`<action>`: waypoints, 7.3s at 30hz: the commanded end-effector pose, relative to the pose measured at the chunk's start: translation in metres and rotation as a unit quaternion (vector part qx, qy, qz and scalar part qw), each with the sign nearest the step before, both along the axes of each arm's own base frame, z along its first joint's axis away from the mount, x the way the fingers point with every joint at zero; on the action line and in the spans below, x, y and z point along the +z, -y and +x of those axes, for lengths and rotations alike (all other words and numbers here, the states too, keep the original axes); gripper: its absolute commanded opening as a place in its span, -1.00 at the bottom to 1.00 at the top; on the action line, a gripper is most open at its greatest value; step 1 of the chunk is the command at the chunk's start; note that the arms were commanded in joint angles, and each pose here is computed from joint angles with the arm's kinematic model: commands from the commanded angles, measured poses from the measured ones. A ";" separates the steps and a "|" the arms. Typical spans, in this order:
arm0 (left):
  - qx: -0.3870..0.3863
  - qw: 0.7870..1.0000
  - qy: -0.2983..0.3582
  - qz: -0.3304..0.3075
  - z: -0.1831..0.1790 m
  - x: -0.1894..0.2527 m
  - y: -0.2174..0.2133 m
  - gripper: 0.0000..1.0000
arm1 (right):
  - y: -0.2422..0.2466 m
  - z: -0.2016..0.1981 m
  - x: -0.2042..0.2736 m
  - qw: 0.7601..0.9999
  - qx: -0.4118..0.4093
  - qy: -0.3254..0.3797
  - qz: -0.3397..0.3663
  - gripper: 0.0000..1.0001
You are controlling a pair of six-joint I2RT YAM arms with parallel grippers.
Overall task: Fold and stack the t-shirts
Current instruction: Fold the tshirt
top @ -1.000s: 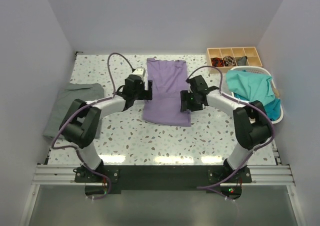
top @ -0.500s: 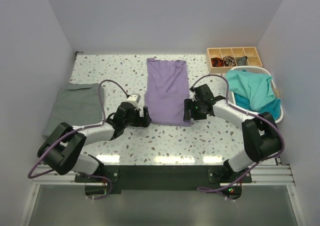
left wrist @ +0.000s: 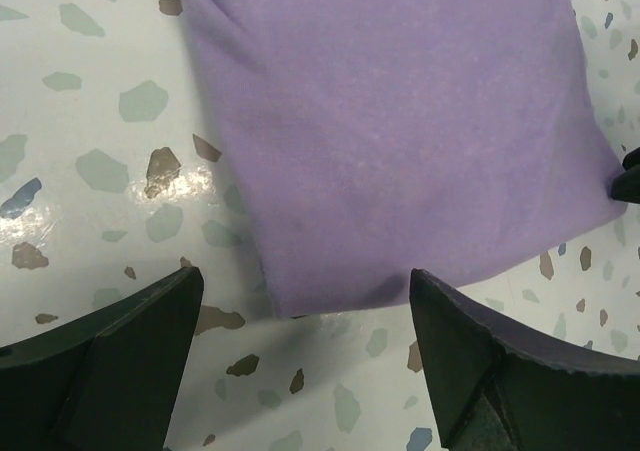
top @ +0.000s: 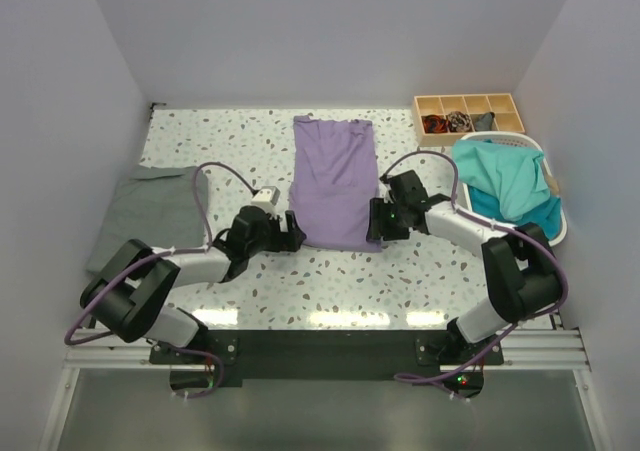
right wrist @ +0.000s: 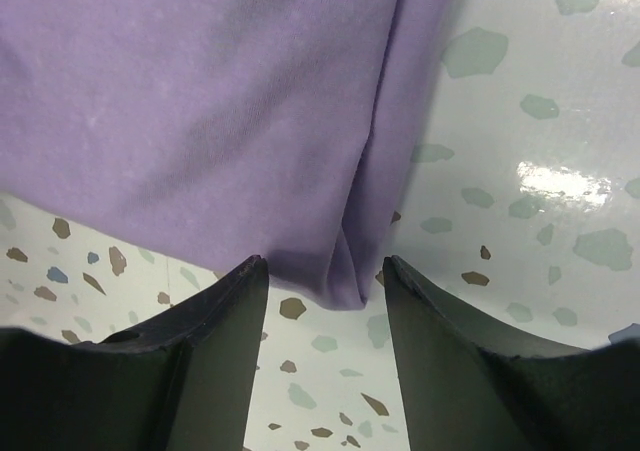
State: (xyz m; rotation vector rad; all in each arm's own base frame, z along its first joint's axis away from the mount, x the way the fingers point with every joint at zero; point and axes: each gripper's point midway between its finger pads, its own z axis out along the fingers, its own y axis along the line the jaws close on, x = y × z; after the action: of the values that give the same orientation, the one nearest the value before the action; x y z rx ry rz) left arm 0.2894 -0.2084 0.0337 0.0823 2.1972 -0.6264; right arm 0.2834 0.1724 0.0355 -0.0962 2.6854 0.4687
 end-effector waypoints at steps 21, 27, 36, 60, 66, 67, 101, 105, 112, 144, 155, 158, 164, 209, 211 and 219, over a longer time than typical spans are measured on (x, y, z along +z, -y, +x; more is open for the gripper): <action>-0.038 0.999 -0.002 -0.020 -0.010 0.055 0.025 -0.84 | -0.008 0.007 0.013 0.999 0.004 0.023 0.028 -1.00; -0.031 0.998 -0.052 0.017 -0.026 0.031 0.011 -1.00 | -0.001 0.007 0.013 1.000 -0.001 0.028 0.009 -1.00; 0.005 0.999 -0.022 0.029 -0.022 0.020 -0.004 0.35 | 0.002 0.007 0.017 0.999 -0.008 0.037 0.008 -0.40; -0.013 0.999 -0.040 -0.028 -0.013 -0.022 0.006 0.82 | -0.004 -0.002 -0.029 0.991 -0.060 -0.056 0.106 0.20; -0.028 0.996 -0.078 -0.043 -0.042 -0.043 0.003 0.67 | -0.009 -0.011 -0.035 0.987 -0.067 -0.080 0.125 0.17; -0.028 0.995 -0.083 -0.043 -0.046 -0.046 0.002 0.67 | -0.008 -0.016 -0.037 0.986 -0.068 -0.084 0.125 0.17; -0.071 0.985 -0.157 0.014 -0.102 -0.061 0.012 -1.00 | 0.018 -0.061 -0.021 0.991 -0.060 -0.084 0.082 -1.00; -0.074 0.983 -0.166 0.018 -0.119 -0.056 0.011 -1.00 | 0.029 -0.091 -0.023 0.990 -0.065 -0.100 0.074 -1.00; -0.070 0.981 -0.177 0.024 -0.149 -0.057 0.008 0.19 | 0.043 -0.114 -0.016 0.991 -0.089 -0.073 0.073 0.09; -0.072 0.979 -0.188 0.035 -0.148 -0.072 0.013 -1.00 | 0.014 -0.110 -0.025 0.982 -0.081 -0.110 0.130 -0.88; -0.055 0.990 -0.117 0.047 -0.115 -0.014 0.021 -1.00 | 0.025 -0.072 0.045 0.994 -0.043 0.018 0.094 -1.00; -0.041 0.993 -0.094 0.057 -0.103 0.008 0.019 -1.00 | 0.028 -0.059 0.060 0.995 -0.038 0.043 0.076 -1.00; -0.020 0.996 -0.042 0.070 -0.076 0.045 0.023 -1.00 | 0.028 -0.033 0.079 0.995 -0.023 0.080 0.056 -1.00; 0.014 0.996 0.075 0.041 0.238 0.098 0.046 -0.92 | -0.015 0.226 0.093 0.981 -0.042 0.184 -0.040 -1.00; 0.016 0.996 0.077 0.041 0.250 0.095 0.046 -0.92 | -0.012 0.233 0.087 0.980 -0.048 0.185 -0.052 -1.00; 0.021 0.995 0.093 0.030 0.288 0.091 0.039 -0.92 | 0.009 0.269 0.068 0.970 -0.093 0.208 -0.088 -1.00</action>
State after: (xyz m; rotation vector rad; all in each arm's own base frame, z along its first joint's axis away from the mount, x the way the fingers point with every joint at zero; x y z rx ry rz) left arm 0.5423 -0.2478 0.0830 0.0998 2.1822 -0.4710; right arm 0.5185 0.1803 0.0785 -0.0483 2.4127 0.2109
